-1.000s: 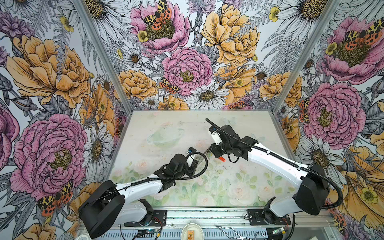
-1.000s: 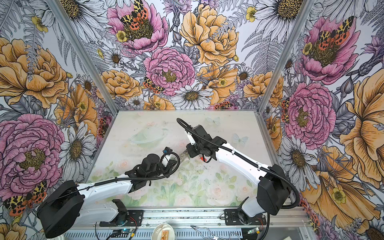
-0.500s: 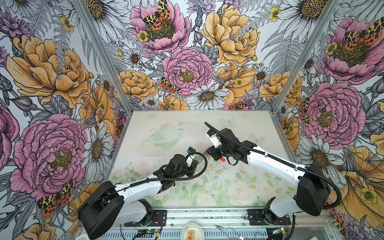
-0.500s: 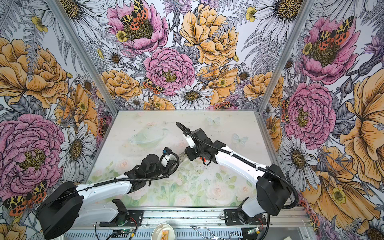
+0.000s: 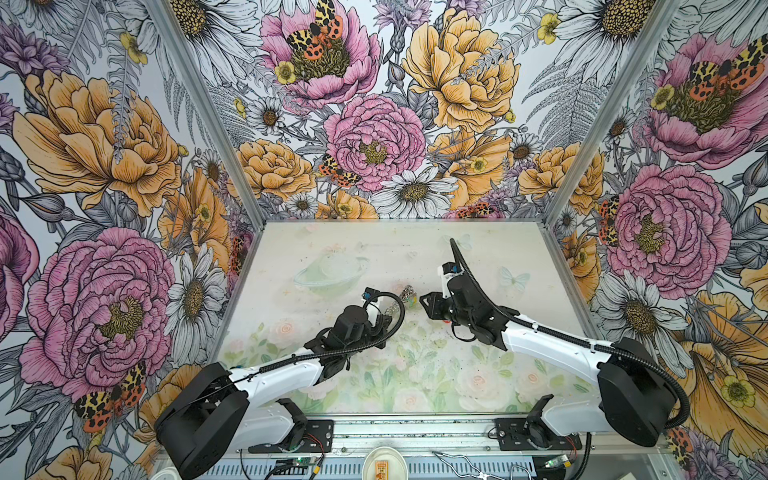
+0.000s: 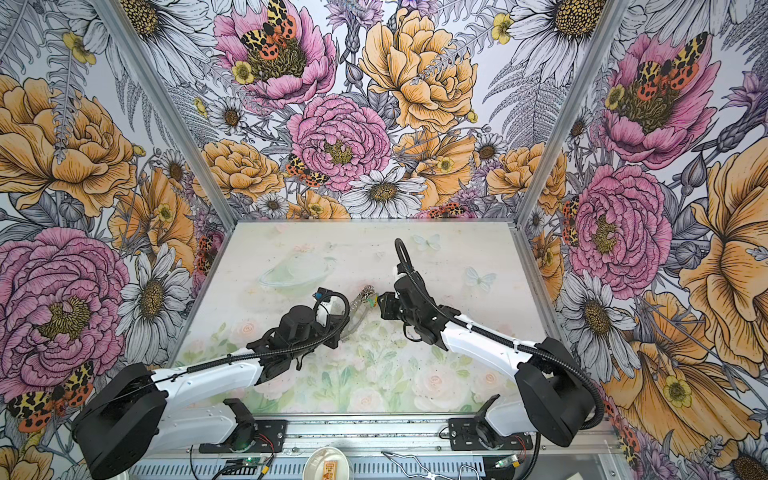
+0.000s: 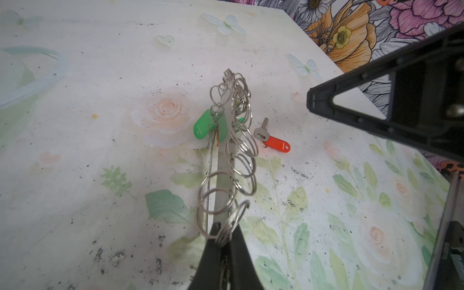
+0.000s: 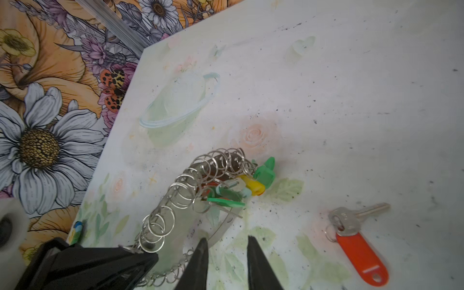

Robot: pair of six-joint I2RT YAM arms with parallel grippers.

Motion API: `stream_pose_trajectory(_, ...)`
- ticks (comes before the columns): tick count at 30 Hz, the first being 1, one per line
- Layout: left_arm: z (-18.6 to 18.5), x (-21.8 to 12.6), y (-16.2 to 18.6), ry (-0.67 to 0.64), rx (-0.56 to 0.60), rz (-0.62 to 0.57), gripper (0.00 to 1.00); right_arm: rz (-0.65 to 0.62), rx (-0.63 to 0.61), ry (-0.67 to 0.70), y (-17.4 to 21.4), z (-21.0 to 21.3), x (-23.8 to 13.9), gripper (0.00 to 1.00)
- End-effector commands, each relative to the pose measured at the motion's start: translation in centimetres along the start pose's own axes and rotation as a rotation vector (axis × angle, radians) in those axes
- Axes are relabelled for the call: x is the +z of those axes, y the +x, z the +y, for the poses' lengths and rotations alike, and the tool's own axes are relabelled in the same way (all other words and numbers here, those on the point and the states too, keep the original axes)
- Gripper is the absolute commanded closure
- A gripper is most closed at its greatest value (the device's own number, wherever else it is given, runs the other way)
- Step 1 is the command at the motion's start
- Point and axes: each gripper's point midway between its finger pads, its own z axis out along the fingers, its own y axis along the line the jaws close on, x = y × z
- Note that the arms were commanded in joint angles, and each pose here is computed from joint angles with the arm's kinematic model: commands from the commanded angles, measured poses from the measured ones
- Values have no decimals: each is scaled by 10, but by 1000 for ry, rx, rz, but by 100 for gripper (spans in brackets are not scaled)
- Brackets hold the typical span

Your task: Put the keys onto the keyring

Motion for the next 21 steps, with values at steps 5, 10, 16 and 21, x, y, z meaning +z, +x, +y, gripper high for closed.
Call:
stream_pose_trajectory(5, -17, -13, -48, 27, -114, -200, 100, -144, 243, -333, -31, 60, -1, 72)
stream_pose_trajectory(10, -23, -16, -53, 54, -126, -212, 100, -152, 256, -343, -32, 61, 0, 72)
stream_pose_trajectory(16, -30, -20, -59, 84, -144, -233, 100, -161, 286, -357, -35, 62, 3, 74)
stream_pose_trajectory(21, -34, -23, -65, 100, -159, -249, 100, -155, 306, -356, -33, 61, 5, 75)
